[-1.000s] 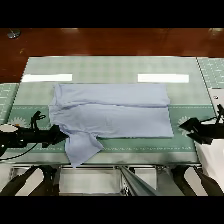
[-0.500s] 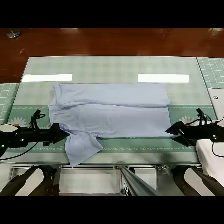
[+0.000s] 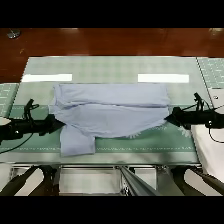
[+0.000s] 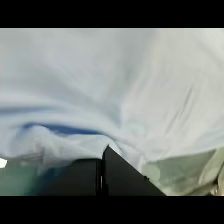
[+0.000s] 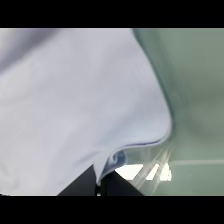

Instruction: Fold the shirts.

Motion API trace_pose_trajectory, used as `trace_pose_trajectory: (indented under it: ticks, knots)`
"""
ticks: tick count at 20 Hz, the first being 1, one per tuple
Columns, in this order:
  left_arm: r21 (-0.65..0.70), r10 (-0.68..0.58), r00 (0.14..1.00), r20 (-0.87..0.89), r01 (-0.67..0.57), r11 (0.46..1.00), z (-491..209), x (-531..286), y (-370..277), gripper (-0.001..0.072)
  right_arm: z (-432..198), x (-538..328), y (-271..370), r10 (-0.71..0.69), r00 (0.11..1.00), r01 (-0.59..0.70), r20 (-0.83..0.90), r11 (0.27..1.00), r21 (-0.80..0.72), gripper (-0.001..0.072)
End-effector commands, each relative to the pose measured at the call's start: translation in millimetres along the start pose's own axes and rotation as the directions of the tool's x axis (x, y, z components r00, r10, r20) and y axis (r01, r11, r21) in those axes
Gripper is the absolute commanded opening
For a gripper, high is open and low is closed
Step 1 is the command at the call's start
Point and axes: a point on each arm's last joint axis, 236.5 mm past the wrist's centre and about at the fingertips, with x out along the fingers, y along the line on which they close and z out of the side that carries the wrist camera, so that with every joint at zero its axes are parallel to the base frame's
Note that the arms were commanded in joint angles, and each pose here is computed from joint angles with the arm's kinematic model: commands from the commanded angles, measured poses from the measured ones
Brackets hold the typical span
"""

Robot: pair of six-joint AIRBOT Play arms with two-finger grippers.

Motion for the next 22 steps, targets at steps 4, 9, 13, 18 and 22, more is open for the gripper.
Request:
trace_pose_trajectory:
  ticks: [4, 9, 13, 18, 22]
  knots:
    - [0.125, 0.011, 0.975, 0.220, -0.039, 0.991, 110.1, -27.3, -40.7, 0.0022, 68.2, -20.9, 40.2, 0.055, 0.995, -0.049, 0.083, 0.996, -0.075, 0.0024]
    - [0.096, 0.002, 0.972, 0.237, -0.025, 0.995, 186.8, 0.2, -69.0, 0.0022, 113.4, 1.5, 67.7, 0.080, 0.994, -0.069, 0.075, 0.989, -0.134, 0.0024]
    - [0.029, -0.009, 0.987, 0.163, 0.004, 1.000, 215.8, 31.4, -71.9, 0.0022, 157.0, 15.6, 74.3, 0.084, 0.992, -0.074, 0.093, 0.992, -0.105, 0.0024]
    - [-0.009, -0.012, 1.000, 0.028, 0.012, 1.000, 206.0, 63.4, -58.5, 0.0410, 178.5, 37.6, 74.4, 0.142, 0.985, -0.137, 0.100, 0.989, -0.053, 0.0239]
    - [0.014, -0.002, 0.999, -0.047, 0.003, 1.000, 207.2, 20.9, -47.4, 0.0702, 196.0, -2.3, 72.3, 0.188, 0.976, -0.181, 0.112, 0.981, -0.066, 0.0622]
